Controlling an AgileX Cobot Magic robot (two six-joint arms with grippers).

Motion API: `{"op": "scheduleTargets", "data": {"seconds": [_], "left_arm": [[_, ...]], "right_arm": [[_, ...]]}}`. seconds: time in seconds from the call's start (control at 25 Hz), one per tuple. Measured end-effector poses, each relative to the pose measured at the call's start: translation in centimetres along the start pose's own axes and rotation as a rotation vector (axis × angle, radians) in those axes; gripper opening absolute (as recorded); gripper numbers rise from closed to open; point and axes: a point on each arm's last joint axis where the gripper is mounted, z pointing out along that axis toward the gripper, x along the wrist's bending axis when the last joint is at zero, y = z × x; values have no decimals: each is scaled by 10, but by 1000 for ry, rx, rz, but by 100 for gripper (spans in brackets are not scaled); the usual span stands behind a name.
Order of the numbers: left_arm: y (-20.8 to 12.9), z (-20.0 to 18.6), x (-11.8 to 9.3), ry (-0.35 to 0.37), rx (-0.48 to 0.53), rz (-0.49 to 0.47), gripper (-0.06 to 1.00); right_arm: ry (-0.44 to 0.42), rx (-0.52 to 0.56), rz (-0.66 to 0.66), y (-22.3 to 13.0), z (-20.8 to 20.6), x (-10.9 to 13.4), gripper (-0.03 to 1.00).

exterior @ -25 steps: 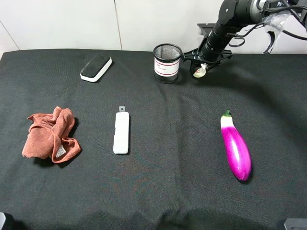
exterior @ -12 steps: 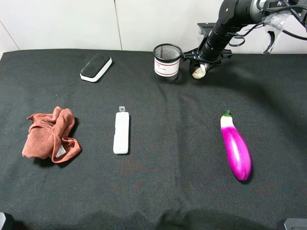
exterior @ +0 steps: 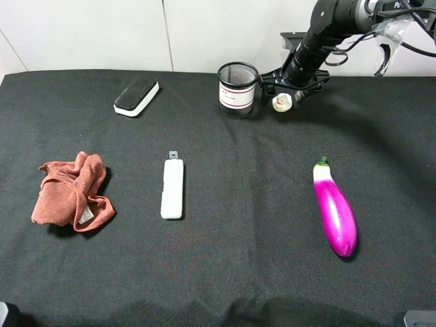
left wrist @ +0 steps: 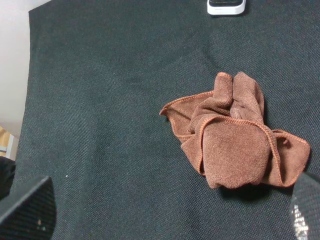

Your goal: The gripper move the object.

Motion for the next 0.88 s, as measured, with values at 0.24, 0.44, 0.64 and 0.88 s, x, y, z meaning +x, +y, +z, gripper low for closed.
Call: {"op": "scheduleTargets", "data": {"seconds": [0.24,0.44,0.64,0.88], "left_arm": [[0,0,0,0,0,0,99],[0,0,0,0,0,0,99],[0,0,0,0,0,0,99],[0,0,0,0,0,0,99]], "right_arm": [[-3,19,-7,-1,-5,0,64],[-3,37,-13,-2,-12,2,64],[2,73,-16,-4,-19,3,64],[-4,83,-31,-3,-38,5,64]]}}
